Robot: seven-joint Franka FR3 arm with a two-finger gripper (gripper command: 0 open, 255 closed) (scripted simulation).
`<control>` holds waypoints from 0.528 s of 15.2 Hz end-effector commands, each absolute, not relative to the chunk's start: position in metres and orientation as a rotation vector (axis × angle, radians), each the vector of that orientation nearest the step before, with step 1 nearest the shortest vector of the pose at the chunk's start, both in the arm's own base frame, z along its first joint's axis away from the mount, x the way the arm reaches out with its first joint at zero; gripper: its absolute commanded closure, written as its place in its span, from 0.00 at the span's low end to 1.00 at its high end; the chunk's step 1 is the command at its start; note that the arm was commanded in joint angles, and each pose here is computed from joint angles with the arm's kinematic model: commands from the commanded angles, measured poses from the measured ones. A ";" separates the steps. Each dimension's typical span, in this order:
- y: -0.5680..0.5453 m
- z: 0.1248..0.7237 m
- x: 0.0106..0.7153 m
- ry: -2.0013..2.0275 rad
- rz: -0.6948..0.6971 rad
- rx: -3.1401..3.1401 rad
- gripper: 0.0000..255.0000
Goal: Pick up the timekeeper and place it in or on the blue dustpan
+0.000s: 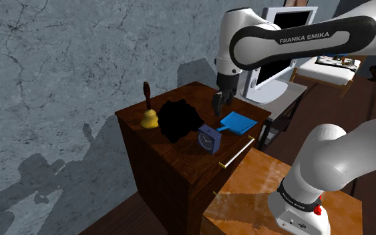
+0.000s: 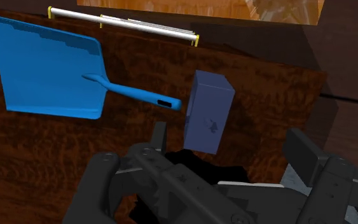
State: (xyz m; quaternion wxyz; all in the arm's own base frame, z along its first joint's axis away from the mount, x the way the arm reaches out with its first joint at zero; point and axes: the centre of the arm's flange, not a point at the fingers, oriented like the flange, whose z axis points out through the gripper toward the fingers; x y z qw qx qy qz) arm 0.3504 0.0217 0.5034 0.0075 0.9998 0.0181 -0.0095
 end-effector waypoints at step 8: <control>0.024 0.393 0.402 0.098 -0.018 3.130 0.00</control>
